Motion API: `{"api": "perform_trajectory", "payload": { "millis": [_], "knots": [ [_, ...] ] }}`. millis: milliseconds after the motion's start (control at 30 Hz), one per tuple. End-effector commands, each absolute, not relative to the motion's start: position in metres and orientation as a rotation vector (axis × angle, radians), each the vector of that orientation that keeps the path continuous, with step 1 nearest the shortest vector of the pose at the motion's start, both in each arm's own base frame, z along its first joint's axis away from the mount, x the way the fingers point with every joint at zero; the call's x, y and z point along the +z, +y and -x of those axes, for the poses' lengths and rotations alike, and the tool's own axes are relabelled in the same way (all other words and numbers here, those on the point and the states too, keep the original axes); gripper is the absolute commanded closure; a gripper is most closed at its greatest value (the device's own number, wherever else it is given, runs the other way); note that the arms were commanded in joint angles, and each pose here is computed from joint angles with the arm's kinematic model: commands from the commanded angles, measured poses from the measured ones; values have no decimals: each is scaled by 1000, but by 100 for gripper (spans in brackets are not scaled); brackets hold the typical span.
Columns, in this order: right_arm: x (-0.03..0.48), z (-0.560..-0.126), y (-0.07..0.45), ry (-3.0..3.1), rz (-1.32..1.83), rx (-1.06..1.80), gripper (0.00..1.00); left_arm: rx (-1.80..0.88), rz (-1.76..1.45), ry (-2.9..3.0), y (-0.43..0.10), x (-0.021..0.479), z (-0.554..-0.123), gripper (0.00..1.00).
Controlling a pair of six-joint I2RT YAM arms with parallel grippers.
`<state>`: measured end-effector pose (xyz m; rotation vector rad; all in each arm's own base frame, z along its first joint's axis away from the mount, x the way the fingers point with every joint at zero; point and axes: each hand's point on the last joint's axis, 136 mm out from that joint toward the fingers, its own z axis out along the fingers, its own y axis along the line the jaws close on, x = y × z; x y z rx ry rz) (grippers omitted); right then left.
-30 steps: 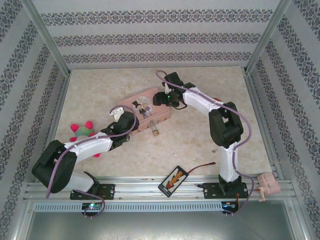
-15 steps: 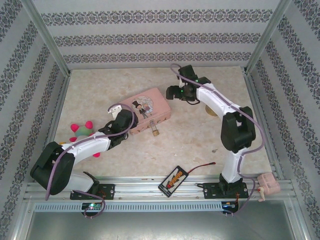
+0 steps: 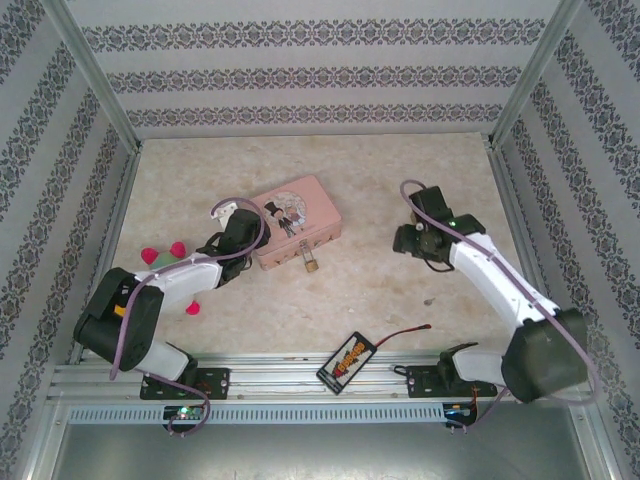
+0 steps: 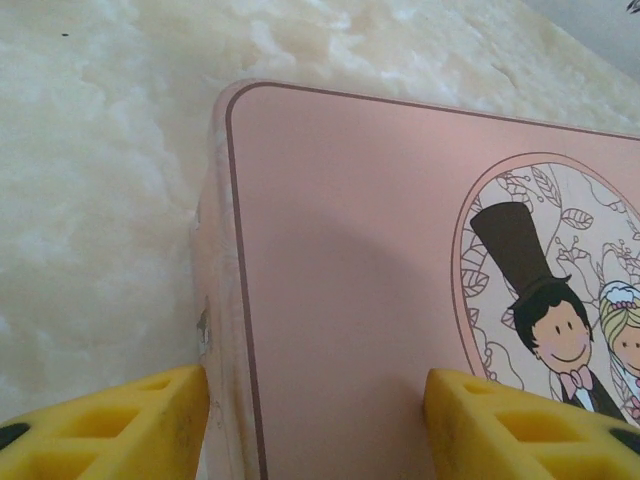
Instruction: Unlock the padlock with the key
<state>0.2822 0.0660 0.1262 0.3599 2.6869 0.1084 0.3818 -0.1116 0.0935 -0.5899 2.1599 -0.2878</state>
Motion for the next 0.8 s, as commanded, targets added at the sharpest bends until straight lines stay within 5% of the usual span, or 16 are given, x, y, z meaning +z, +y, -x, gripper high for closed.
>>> {"api": "perform_trajectory", "payload": {
  "millis": [0,467,767],
  "knots": [
    [112,-245,37,2703,-547,-4,38,-313,569,2122,-111,107,-399,42],
    [52,-200,30,2741,-863,68,59,-313,582,2145,-94,96,-428,43],
    [28,-189,31,2747,-942,85,60,-348,581,2110,-90,121,-431,38]
  ]
}}
